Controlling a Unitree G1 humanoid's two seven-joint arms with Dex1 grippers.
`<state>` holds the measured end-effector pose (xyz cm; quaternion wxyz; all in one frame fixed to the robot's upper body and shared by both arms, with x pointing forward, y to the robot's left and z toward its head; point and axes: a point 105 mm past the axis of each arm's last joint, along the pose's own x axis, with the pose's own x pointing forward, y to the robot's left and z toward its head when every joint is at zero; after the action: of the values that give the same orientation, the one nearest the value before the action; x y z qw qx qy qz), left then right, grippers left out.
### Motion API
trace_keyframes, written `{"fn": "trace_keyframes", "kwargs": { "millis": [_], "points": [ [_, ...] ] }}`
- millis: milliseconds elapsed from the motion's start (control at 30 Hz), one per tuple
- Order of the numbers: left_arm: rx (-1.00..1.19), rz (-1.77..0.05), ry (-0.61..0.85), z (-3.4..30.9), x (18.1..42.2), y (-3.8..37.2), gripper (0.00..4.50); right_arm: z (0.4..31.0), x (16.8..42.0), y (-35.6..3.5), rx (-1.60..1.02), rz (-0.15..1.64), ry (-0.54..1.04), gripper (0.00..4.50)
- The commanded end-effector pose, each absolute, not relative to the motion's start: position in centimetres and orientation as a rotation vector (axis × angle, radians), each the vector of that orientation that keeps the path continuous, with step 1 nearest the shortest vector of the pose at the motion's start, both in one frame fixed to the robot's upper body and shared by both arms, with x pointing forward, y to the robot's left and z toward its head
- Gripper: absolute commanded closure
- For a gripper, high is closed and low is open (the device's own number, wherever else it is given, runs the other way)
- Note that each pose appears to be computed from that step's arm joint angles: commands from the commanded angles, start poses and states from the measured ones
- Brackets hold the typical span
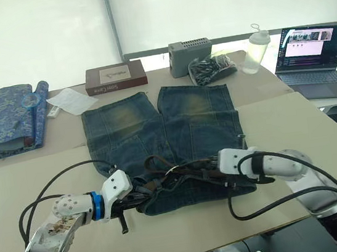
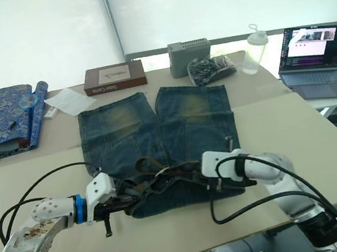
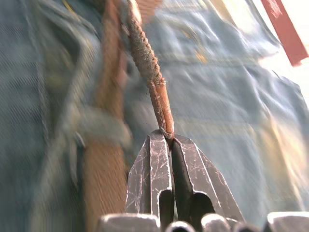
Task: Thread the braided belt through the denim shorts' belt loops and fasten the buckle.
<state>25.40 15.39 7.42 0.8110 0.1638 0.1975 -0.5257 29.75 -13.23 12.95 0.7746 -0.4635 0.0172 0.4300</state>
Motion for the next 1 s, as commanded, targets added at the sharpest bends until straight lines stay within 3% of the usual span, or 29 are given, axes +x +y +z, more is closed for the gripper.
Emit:
{"fn": "trace_keyframes", "kwargs": {
  "millis": [33, 333, 600, 733, 867, 1000],
  "points": [
    [0.405, -0.959, 0.622, 2.8, 25.7, 19.1, 4.46, 15.1, 30.3, -16.5, -1.049, 0.798, 0.024, 4.50],
    [0.434, -0.952, 0.622, 2.1, 25.9, 19.6, 4.46, 19.1, 29.8, -23.3, -1.087, 0.395, 0.024, 4.50],
    [0.462, -0.953, 0.627, 1.5, 26.0, 20.0, 4.46, 20.6, 29.0, -25.1, -1.148, 0.251, 0.003, 4.50],
    [0.478, -0.949, 0.619, 1.6, 26.4, 20.2, 4.46, 19.9, 27.7, -24.9, -1.176, 0.360, 0.008, 4.50],
    [0.506, -0.948, 0.581, 2.2, 27.0, 20.5, 4.46, 15.3, 24.9, -23.0, -1.231, 0.686, 0.077, 4.50],
    [0.474, -0.976, 0.470, 4.1, 27.4, 19.9, 4.46, 12.6, 24.2, -23.0, -1.256, 0.806, 0.093, 4.50]
  ]
}}
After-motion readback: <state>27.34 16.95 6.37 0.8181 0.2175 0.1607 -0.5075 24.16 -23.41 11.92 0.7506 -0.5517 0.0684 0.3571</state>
